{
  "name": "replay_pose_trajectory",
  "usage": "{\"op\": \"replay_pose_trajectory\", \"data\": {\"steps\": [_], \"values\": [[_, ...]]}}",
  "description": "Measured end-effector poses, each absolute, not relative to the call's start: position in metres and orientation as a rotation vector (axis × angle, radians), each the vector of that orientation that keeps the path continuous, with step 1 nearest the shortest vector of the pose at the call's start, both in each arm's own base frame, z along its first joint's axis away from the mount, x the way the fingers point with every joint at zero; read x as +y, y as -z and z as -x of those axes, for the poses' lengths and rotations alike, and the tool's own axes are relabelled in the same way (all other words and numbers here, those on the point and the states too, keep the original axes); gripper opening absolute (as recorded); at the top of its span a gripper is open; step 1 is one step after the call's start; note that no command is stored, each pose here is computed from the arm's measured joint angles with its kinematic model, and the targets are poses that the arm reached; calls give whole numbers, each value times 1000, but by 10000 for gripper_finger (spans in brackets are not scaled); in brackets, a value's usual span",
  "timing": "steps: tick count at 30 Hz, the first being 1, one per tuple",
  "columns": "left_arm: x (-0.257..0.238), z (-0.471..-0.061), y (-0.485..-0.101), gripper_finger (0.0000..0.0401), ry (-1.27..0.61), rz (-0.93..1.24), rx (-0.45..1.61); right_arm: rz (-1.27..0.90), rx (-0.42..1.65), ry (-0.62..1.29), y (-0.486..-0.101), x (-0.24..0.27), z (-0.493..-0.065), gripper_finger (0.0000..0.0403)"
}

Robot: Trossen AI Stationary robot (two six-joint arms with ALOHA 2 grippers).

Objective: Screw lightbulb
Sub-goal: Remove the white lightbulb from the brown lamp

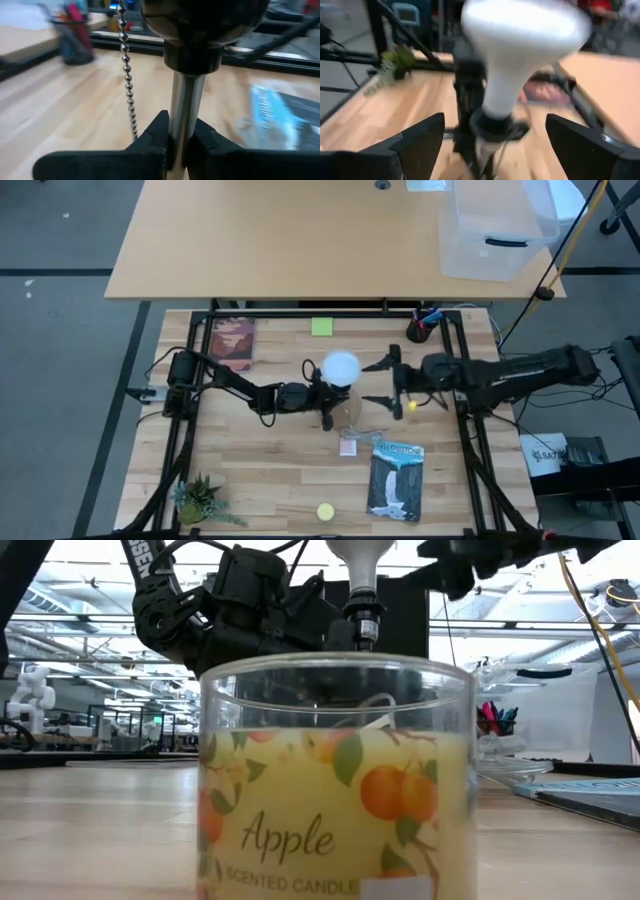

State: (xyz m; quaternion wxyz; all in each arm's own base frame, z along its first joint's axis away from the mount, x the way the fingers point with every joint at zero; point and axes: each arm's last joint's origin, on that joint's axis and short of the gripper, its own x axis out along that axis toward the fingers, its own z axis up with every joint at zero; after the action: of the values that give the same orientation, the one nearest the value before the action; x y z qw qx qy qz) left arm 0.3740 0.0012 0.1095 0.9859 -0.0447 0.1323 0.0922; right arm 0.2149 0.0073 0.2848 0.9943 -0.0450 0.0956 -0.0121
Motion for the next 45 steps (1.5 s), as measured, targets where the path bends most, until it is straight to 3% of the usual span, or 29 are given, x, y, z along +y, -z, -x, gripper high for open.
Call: {"op": "replay_pose_trajectory", "data": {"steps": [4,12,25,45], "values": [[4,-373,-109,31,-292,95,257,21,187,83,-272,17,-234,341],[9,-372,-109,31,-460,93,241,67,61,420,-253,26,-269,341],[12,-371,-109,30,-509,97,235,11,-57,468,-241,14,-290,340],[12,-371,-109,30,-497,98,241,50,-92,409,-264,-6,-302,331]]}}
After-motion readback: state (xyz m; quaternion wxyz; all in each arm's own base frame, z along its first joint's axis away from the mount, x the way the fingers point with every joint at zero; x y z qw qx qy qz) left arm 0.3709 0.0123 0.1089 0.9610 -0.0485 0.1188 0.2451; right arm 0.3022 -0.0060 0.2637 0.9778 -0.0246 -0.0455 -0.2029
